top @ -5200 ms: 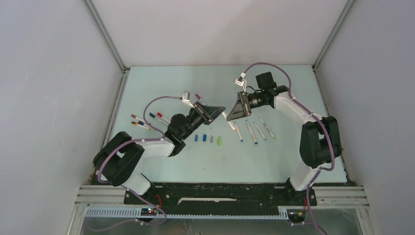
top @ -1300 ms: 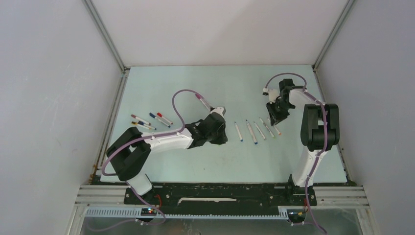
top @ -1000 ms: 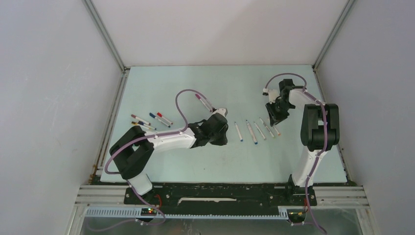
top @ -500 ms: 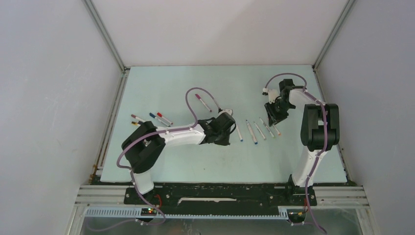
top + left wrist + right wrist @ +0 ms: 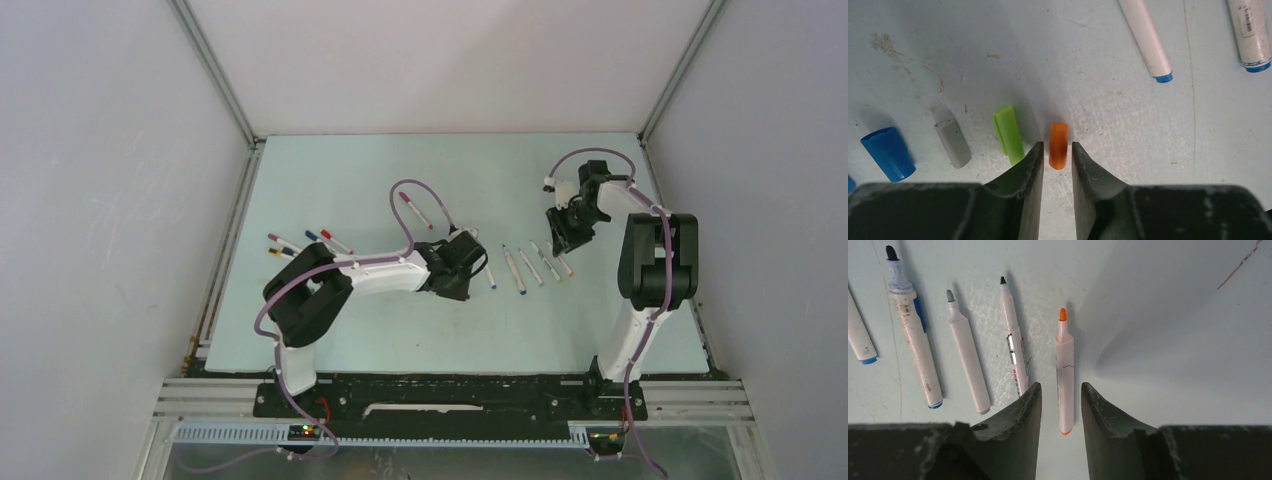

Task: Open the pen caps
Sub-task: Place the pen at the center of the board, then pick up the pen from the center of the board.

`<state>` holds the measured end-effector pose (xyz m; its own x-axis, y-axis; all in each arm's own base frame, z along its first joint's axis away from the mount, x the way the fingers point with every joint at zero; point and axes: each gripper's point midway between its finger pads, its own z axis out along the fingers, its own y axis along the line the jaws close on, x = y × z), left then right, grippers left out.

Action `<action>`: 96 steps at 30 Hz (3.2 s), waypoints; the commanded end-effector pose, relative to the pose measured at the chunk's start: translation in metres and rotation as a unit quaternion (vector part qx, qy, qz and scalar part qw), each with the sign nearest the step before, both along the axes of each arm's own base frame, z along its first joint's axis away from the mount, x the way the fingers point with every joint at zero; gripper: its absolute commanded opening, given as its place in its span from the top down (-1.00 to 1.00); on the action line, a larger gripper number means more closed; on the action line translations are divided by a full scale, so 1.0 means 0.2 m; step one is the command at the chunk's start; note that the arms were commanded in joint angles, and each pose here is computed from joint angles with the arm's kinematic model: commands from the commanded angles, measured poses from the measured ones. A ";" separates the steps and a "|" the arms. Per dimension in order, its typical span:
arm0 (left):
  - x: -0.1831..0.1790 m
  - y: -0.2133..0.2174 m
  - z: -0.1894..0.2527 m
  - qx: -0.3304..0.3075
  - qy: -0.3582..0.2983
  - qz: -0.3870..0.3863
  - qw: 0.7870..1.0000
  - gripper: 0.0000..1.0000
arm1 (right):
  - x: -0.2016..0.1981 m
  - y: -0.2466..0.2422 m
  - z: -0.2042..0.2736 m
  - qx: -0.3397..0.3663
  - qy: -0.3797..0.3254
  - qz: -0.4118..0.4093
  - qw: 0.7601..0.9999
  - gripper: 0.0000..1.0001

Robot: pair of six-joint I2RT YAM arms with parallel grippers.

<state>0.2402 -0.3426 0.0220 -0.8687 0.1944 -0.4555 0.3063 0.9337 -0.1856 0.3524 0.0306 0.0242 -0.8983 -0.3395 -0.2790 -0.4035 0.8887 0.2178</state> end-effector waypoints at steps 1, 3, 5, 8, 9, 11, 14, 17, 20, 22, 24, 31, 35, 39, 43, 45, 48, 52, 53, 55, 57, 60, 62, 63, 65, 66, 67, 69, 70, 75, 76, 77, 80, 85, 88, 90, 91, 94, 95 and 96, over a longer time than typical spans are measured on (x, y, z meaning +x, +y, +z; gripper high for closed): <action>0.05 -0.06 0.09 -0.010 -0.020 -0.009 1.000 0.39 | 0.03 0.02 0.11 0.012 -0.030 0.001 0.999 0.26; 0.05 -0.06 0.09 -0.010 -0.020 -0.009 1.000 0.38 | 0.03 0.03 0.12 0.015 -0.032 0.001 0.999 0.26; 0.05 -0.07 0.10 -0.012 -0.022 -0.010 1.000 0.34 | 0.03 0.03 0.13 0.016 -0.034 0.002 0.999 0.25; 0.05 -0.08 0.15 -0.023 -0.029 -0.011 0.999 0.32 | 0.03 0.04 0.15 0.020 -0.038 0.002 0.999 0.25; 0.05 -0.08 0.17 -0.030 -0.033 -0.012 0.999 0.32 | 0.03 0.04 0.15 0.020 -0.038 0.003 0.999 0.25; 0.05 -0.10 0.24 -0.050 -0.044 -0.014 0.998 0.31 | 0.04 0.05 0.17 0.025 -0.045 0.004 0.999 0.26; 0.06 -0.11 0.36 -0.087 -0.071 -0.019 0.994 0.30 | 0.03 0.07 0.21 0.037 -0.052 0.012 0.998 0.25; 0.08 -0.08 0.46 -0.108 -0.109 -0.019 0.988 0.27 | 0.02 0.09 0.26 0.050 -0.062 0.022 0.997 0.25; 0.12 -0.02 0.55 -0.108 -0.157 -0.013 0.981 0.25 | 0.01 0.12 0.32 0.066 -0.074 0.033 0.995 0.24; 0.17 0.04 0.63 -0.096 -0.197 -0.001 0.976 0.20 | 0.00 0.14 0.36 0.078 -0.083 0.040 0.993 0.24; 0.24 0.11 0.73 -0.081 -0.245 0.012 0.966 0.09 | -0.01 0.17 0.42 0.093 -0.097 0.049 0.990 0.24; 0.44 0.37 0.92 -0.043 -0.357 0.102 0.927 -0.99 | -0.05 0.24 0.56 0.131 -0.143 0.077 0.978 0.24; 0.54 0.41 0.89 -0.089 -0.314 0.131 0.936 -1.00 | -0.07 0.27 0.60 0.144 -0.159 0.087 0.973 0.24; 0.58 0.48 0.84 -0.119 -0.274 0.159 0.941 -0.99 | -0.08 0.32 0.61 0.160 -0.164 0.101 0.968 0.24; 0.56 0.59 0.86 -0.117 -0.272 0.172 0.940 -0.99 | -0.11 0.55 0.60 0.190 -0.162 0.158 0.955 0.24; 0.53 0.65 0.88 -0.118 -0.272 0.173 0.939 -0.99 | -0.13 0.70 0.60 0.196 -0.161 0.193 0.948 0.23; 0.45 0.77 0.93 -0.117 -0.282 0.181 0.935 -0.99 | -0.10 0.91 0.56 0.165 -0.169 0.230 0.944 0.18; 0.32 0.92 0.95 -0.124 -0.295 0.206 0.925 -0.99 | 0.02 1.18 0.52 0.146 -0.142 0.222 0.953 0.16; 0.30 0.94 0.92 -0.125 -0.293 0.212 0.924 -0.99 | 0.08 1.23 0.57 0.142 -0.148 0.212 0.956 0.16; 0.25 0.99 0.90 -0.134 -0.294 0.226 0.919 -0.99 | 0.14 1.35 0.53 0.129 -0.128 0.205 0.962 0.13; 0.20 1.02 0.88 -0.144 -0.295 0.240 0.914 -0.99 | 0.21 1.47 0.45 0.105 -0.117 0.188 0.969 0.09; 0.14 1.08 0.85 -0.156 -0.300 0.258 0.905 -0.99 | 0.35 1.57 0.40 0.064 -0.139 0.151 0.977 0.03; 0.12 1.11 0.84 -0.159 -0.305 0.265 0.901 -0.99 | 0.43 1.63 0.41 0.047 -0.168 0.134 0.976 0.02; 0.11 1.13 0.84 -0.158 -0.308 0.269 0.899 -0.99 | 0.47 1.65 0.40 0.042 -0.179 0.124 0.975 0.01; 0.10 1.15 0.84 -0.159 -0.316 0.275 0.894 -0.99 | 0.53 1.66 0.38 0.032 -0.192 0.108 0.975 0.00; 0.09 1.17 0.85 -0.159 -0.320 0.278 0.892 -0.99 | 0.56 1.66 0.37 0.029 -0.196 0.096 0.975 0.00; 0.09 1.18 0.85 -0.161 -0.325 0.281 0.889 -0.99 | 0.58 1.67 0.36 0.027 -0.198 0.090 0.976 0.00; 0.09 1.19 0.86 -0.165 -0.332 0.285 0.884 -0.99 | 0.60 1.68 0.32 0.025 -0.197 0.082 0.977 0.01; 0.09 1.19 0.86 -0.166 -0.334 0.286 0.883 -0.99 | 0.60 1.68 0.29 0.024 -0.193 0.081 0.978 0.03; 0.10 1.19 0.86 -0.166 -0.336 0.286 0.882 -0.99 | 0.60 1.69 0.17 0.009 -0.177 0.077 0.981 0.14; 0.10 1.18 0.85 -0.165 -0.336 0.286 0.882 -0.99 | 0.60 1.69 0.15 0.008 -0.175 0.077 0.981 0.17; 0.10 1.18 0.85 -0.165 -0.335 0.286 0.882 -0.99 | 0.60 1.68 0.13 0.005 -0.174 0.077 0.982 0.20; 0.11 1.18 0.85 -0.163 -0.335 0.285 0.883 -0.99 | 0.61 1.68 0.09 -0.002 -0.171 0.079 0.982 0.27; 0.11 1.17 0.84 -0.163 -0.333 0.285 0.884 -0.99 | 0.59 1.67 0.04 -0.005 -0.160 0.087 0.983 0.39; 0.11 1.17 0.83 -0.165 -0.331 0.284 0.885 -0.99 | 0.58 1.67 0.00 -0.011 -0.154 0.094 0.984 0.45; 0.11 1.16 0.83 -0.168 -0.331 0.284 0.884 -0.99 | 0.57 1.66 -0.02 -0.016 -0.150 0.102 0.983 0.56; 0.11 1.16 0.83 -0.169 -0.330 0.283 0.885 -0.99 | 0.56 1.65 -0.03 -0.021 -0.147 0.104 0.983 0.60; 0.11 1.15 0.83 -0.175 -0.327 0.281 0.885 -0.99 | 0.54 1.60 -0.06 -0.044 -0.144 0.122 0.981 0.79; 0.11 1.15 0.83 -0.176 -0.327 0.281 0.885 -0.99 | 0.53 1.58 -0.05 -0.051 -0.143 0.127 0.980 0.82; 0.11 1.14 0.83 -0.178 -0.326 0.280 0.885 -1.00 | 0.52 1.56 -0.04 -0.056 -0.142 0.132 0.979 0.86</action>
